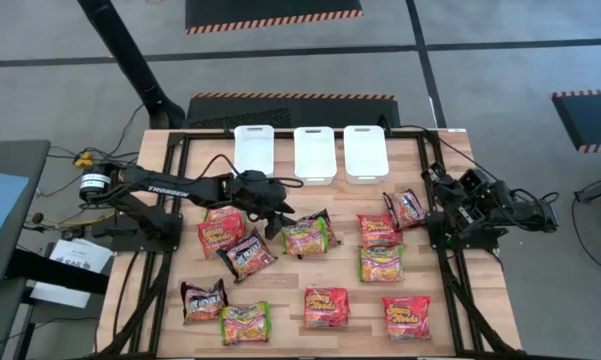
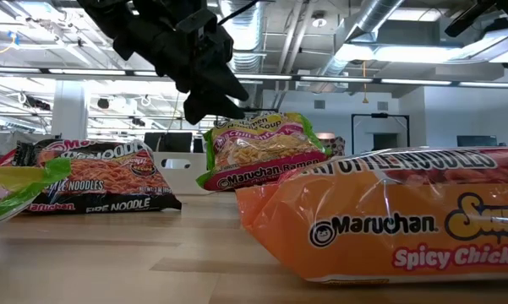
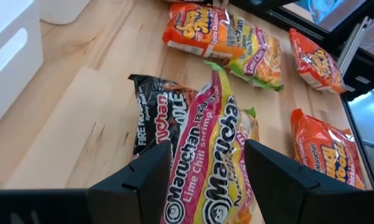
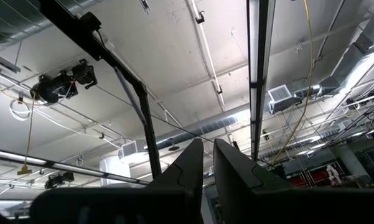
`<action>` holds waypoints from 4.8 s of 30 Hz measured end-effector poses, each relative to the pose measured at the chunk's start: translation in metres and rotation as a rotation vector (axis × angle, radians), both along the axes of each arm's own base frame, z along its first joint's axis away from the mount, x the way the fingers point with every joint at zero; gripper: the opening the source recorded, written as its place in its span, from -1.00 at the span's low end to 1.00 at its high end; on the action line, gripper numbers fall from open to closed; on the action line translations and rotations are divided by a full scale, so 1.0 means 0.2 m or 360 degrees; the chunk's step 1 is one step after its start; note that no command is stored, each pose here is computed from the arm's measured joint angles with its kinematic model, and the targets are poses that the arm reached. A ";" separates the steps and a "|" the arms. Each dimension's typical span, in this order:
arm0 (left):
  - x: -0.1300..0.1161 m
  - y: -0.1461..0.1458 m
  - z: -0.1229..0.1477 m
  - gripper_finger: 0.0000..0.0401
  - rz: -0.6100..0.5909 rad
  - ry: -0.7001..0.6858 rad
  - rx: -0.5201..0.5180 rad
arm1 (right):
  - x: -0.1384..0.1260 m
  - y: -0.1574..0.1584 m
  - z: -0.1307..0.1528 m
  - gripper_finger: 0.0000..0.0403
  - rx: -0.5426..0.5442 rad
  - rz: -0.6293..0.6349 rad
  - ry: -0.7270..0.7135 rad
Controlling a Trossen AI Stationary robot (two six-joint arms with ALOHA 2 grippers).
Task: Sort Maruchan noodles
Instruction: Put the green noodle pack into the left white bin
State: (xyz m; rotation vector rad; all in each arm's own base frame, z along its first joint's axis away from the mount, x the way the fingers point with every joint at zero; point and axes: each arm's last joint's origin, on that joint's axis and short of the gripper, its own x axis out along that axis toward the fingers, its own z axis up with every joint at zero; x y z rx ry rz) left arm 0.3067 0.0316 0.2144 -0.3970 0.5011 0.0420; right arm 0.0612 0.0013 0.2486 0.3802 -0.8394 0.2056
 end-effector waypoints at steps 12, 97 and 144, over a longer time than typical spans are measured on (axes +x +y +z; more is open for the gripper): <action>0.09 -0.04 -0.13 -0.04 -0.0079 0.0015 -0.0071 | 0.01 0.00 -0.01 -0.69 0.0001 -0.0001 0.0026; -0.06 0.16 0.16 -0.99 0.0180 -0.0258 0.0142 | 0.01 0.00 -0.01 -0.69 0.0002 -0.0008 0.0025; 0.09 0.34 0.22 -0.22 0.0335 0.0480 0.0028 | 0.01 -0.01 -0.01 -0.05 0.0060 -0.0052 0.0032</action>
